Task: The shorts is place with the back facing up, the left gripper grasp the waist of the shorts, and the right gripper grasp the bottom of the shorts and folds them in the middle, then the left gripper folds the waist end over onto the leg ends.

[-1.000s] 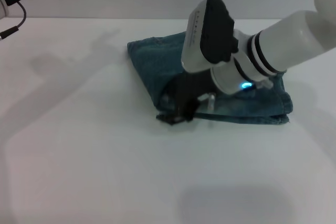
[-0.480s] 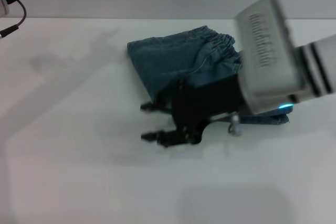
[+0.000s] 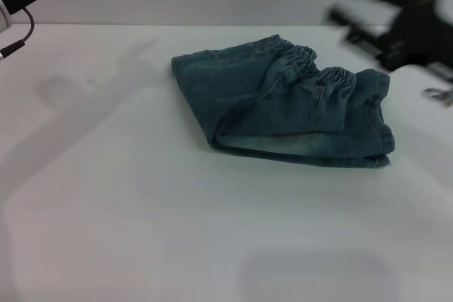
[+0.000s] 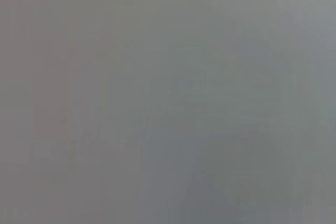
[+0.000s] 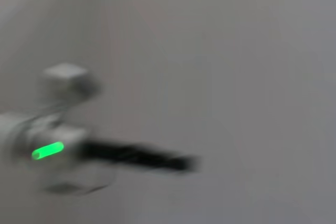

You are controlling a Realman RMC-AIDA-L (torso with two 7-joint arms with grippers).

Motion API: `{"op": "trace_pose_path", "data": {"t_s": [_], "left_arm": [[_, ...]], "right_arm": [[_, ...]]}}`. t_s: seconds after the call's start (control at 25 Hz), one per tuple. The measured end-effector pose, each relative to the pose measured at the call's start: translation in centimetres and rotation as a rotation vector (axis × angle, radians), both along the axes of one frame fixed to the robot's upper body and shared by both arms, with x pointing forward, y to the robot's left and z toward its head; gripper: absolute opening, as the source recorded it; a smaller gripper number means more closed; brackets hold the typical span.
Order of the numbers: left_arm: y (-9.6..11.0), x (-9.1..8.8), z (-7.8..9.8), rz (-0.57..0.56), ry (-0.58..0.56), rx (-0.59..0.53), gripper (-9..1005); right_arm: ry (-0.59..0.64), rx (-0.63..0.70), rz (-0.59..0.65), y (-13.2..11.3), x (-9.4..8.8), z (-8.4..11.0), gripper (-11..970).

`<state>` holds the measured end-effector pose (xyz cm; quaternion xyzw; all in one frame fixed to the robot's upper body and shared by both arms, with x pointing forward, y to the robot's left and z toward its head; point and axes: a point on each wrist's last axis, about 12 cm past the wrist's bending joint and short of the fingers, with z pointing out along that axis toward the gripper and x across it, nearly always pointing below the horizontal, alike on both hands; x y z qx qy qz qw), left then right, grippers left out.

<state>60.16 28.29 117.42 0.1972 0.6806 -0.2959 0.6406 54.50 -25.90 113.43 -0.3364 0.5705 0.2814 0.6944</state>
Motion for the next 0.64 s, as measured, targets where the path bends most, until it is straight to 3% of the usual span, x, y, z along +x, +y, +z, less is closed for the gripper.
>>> {"op": "trace_pose_path", "data": {"t_s": [0.16, 0.2, 0.36, 0.64], "left_arm": [[0.5, -0.4, -1.9, 0.044, -0.069, -0.046, 834], [0.5, -0.4, -1.9, 0.044, -0.069, -0.046, 834], [1.0, -1.3, -4.6, 0.132, -0.187, -0.059, 834], [2.1, -4.5, -8.2, 0.363, -0.378, -0.095, 834]], "right_arm": [[-0.069, 0.142, -0.317, -4.7, -0.7, -2.5, 514], [-0.082, 0.155, -0.375, -5.4, -0.8, -2.9, 514], [-0.131, 0.211, -0.666, -8.1, -1.8, -5.0, 514], [-0.152, 0.314, -0.960, -10.8, -3.3, -6.5, 514]]}}
